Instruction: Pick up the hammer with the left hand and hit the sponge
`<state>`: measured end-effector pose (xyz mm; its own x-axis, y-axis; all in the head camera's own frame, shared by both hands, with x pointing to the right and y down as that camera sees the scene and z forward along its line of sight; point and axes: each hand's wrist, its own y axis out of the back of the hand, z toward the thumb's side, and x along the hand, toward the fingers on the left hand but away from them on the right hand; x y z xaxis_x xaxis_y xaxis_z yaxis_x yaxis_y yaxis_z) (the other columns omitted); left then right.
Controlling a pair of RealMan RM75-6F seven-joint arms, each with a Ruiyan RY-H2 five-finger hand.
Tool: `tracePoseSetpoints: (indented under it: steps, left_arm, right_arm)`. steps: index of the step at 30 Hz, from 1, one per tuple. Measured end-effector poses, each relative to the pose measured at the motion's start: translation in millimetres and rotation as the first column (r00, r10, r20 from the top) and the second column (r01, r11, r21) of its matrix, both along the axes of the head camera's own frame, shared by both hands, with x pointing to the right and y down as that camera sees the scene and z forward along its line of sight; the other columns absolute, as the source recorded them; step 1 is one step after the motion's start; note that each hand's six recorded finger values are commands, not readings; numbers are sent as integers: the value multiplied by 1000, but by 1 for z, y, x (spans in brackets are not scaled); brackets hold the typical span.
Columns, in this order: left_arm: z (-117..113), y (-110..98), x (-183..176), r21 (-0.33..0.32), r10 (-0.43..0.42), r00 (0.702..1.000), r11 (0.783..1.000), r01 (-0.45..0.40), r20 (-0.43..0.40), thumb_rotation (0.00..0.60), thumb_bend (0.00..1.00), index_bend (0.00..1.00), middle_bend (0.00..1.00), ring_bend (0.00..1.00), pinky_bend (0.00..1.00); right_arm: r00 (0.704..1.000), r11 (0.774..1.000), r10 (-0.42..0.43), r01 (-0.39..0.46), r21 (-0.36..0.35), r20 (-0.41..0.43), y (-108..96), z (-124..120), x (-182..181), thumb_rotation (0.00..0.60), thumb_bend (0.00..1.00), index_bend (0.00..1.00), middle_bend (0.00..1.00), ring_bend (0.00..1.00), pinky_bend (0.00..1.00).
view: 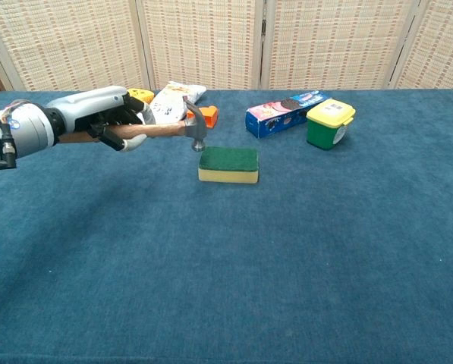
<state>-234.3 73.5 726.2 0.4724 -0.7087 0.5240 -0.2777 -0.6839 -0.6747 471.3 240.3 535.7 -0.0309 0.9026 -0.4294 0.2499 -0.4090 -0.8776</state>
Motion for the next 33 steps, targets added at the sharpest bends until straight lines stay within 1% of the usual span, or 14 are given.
tracePoseSetpoints:
  steps: [3,5,7,10,14,18,22,27,33]
  left_arm:
    - [-6,4,10,-60,-4,996,998,-2,-88,600,686,693,791,708,941]
    - [-11,7,20,-95,9,990,995,-23,-142,600,686,693,792,722,949]
    - [-16,10,33,-109,37,983,992,-57,-177,600,686,695,794,751,963]
    - [-17,9,44,-101,58,980,992,-78,-192,600,686,699,803,817,991]
    - [-15,5,51,-63,72,982,995,-84,-174,600,686,707,813,881,1000]
    - [-11,1,54,-22,77,987,996,-81,-141,600,686,708,814,900,1000]
    - [-4,-7,51,14,66,994,998,-65,-88,600,686,708,815,909,1000]
    - [5,-12,44,22,44,998,999,-43,-43,600,687,709,815,911,1000]
    - [18,-12,37,3,14,1000,1000,-14,-9,600,687,709,815,911,1000]
  right_arm:
    - [1000,1000,-3,3,-3,2,0,1,-1,600,167,310,411,204,196]
    - [1000,1000,-4,4,-5,2,0,1,-1,600,167,310,411,204,196]
    - [1000,1000,-4,4,-5,1,0,1,-1,600,167,310,411,204,196]
    - [1000,1000,-2,2,-4,-2,0,0,0,600,167,310,411,204,196]
    - [1000,1000,5,-5,-3,-7,2,-1,2,600,166,310,411,204,196]
    - [1000,1000,10,-10,-7,-8,3,-1,3,600,167,312,411,204,196]
    - [1000,1000,10,-10,-7,-7,3,-1,4,600,166,313,411,204,196]
    - [1000,1000,11,-11,-9,-8,3,1,4,600,166,313,411,204,196]
    - [1000,1000,17,-18,-11,-12,5,0,6,600,166,313,411,204,196]
